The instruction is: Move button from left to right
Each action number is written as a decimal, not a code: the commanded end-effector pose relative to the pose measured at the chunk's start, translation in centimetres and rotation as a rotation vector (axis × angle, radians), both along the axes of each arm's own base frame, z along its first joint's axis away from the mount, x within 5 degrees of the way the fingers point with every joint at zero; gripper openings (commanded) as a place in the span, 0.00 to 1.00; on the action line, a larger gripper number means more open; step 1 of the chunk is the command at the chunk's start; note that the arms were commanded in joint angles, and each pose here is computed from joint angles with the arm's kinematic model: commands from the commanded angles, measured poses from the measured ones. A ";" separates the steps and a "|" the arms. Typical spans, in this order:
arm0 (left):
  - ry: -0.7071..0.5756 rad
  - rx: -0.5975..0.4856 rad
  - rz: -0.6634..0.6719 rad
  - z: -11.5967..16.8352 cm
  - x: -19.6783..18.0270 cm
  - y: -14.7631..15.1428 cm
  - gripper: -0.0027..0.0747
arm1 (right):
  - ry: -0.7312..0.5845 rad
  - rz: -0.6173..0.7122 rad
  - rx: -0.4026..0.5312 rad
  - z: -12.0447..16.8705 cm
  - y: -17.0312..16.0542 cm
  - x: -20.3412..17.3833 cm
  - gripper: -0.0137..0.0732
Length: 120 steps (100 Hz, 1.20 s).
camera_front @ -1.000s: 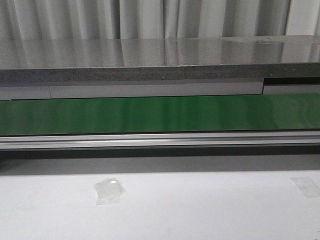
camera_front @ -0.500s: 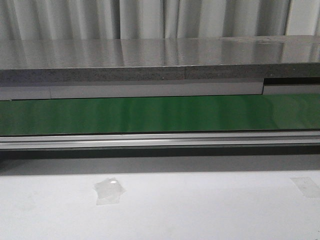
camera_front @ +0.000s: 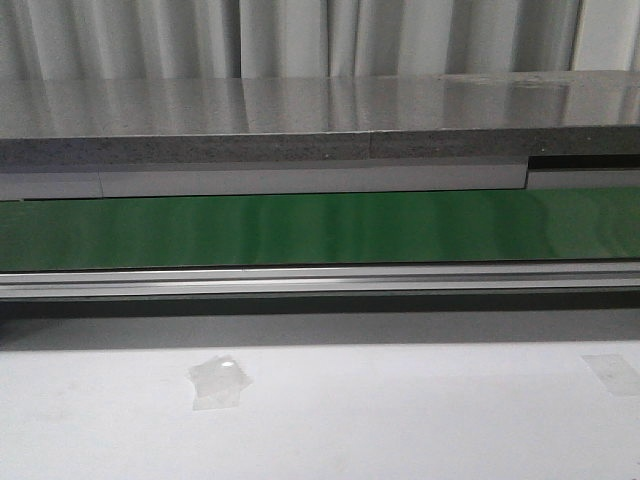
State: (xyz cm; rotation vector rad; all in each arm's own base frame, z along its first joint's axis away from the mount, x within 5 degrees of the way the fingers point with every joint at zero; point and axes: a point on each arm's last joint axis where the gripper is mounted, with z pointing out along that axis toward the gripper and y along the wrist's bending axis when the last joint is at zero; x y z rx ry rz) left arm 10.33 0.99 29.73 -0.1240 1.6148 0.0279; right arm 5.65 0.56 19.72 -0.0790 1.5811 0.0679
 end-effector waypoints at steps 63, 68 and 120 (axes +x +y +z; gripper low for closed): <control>-0.099 -0.012 0.009 1.7 0.0 0.1 0.01 | -0.094 -0.008 -0.002 1.2 -0.1 -0.1 0.08; -0.099 -0.012 0.009 1.7 0.0 0.1 0.01 | -0.094 -0.008 -0.002 1.2 -0.1 -0.1 0.08; -0.092 0.061 -0.014 0.8 -0.5 -0.2 0.01 | -0.094 -0.008 -0.002 1.2 -0.1 -0.1 0.08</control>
